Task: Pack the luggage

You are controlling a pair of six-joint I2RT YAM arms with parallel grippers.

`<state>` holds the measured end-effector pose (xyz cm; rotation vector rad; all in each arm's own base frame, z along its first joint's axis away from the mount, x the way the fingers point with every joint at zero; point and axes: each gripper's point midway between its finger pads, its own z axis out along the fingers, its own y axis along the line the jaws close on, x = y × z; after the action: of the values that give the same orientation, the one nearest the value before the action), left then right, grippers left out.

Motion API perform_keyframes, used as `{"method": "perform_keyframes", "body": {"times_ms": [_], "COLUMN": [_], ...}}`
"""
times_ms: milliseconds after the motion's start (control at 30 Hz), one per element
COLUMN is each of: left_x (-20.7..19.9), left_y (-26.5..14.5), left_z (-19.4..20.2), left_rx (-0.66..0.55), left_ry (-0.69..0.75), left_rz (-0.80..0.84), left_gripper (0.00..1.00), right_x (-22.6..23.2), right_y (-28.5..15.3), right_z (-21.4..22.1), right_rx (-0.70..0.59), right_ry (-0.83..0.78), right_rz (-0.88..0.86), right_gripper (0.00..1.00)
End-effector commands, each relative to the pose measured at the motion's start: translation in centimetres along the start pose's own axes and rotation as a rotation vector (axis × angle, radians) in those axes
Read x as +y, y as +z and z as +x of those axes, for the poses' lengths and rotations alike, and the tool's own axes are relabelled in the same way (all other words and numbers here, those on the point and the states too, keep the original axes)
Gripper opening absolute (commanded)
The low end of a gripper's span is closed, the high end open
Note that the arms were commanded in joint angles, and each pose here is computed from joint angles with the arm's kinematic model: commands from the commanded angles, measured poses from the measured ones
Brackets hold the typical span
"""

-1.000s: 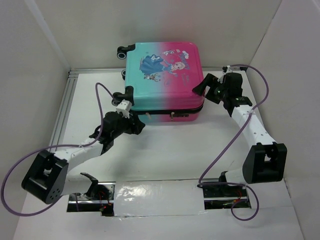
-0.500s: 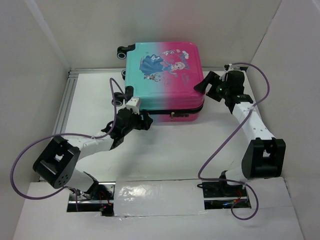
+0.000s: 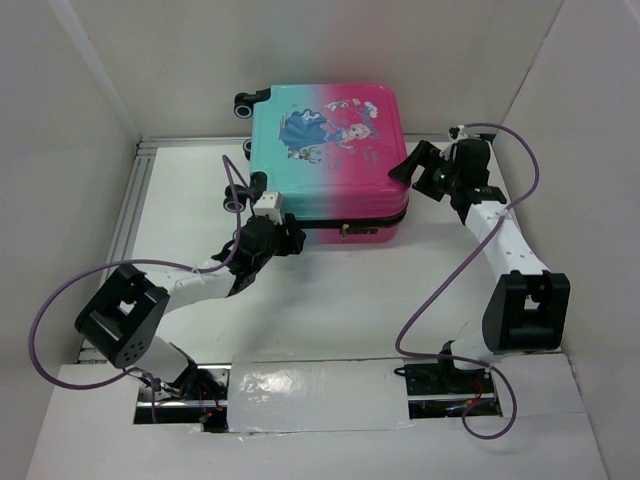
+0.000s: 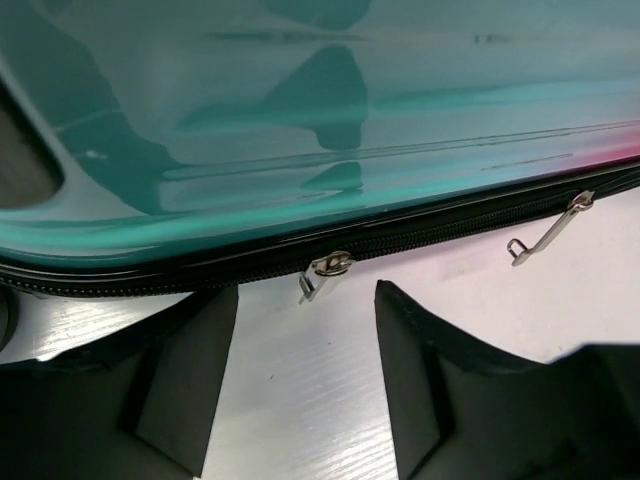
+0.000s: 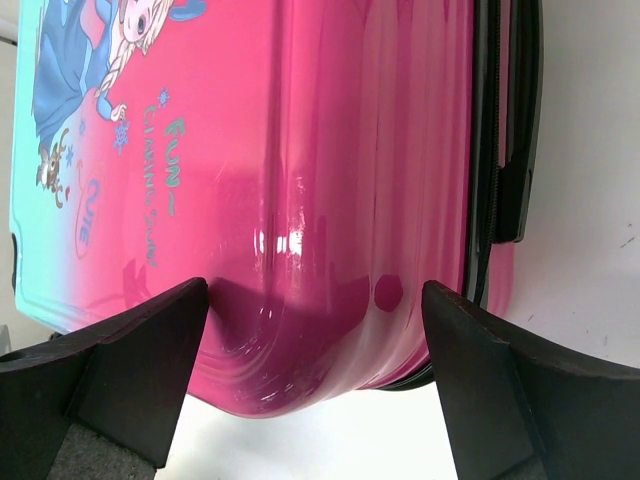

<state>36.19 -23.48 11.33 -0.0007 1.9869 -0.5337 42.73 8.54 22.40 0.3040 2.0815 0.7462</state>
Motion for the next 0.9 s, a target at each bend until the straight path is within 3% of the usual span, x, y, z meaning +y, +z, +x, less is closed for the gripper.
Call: {"method": "perform_keyframes", "body": {"times_ms": [0,367,600,667,767,867], "left_x": [-2.0,-2.4,-4.1,-4.3,-5.2,-8.4], "left_y": [0.8,1.7,1.5,1.2,1.1,0.2], "left_z": [-4.7,-4.7,-6.1,-6.2,-6.3,-6.2], "left_rx": [-0.151,-0.16,-0.23,-0.236,-0.236,-0.216], "left_ry": [-0.039,-0.055,-0.013,0.0,0.034,0.099], "left_rz": [0.011,-0.012,0.089,0.108,0.159,0.312], "left_gripper": [0.67,0.4,0.14,0.0,0.0,0.0], "right_x": [-1.4,-1.7,-1.4,-1.4,-1.4,-1.6], "right_y": [0.2,0.2,-0.5,-0.5,-0.5,-0.5], "right_z": [-0.2,-0.2,-1.0,-1.0,-1.0,-0.6], "right_rx": [0.011,0.011,-0.01,-0.01,-0.01,-0.003], "right_ry": [-0.024,-0.019,-0.023,-0.023,-0.023,-0.02], "right_rz": [0.045,0.042,0.039,0.039,0.039,0.043], "right_gripper": [0.93,0.93,0.93,0.93,0.93,0.93]}}
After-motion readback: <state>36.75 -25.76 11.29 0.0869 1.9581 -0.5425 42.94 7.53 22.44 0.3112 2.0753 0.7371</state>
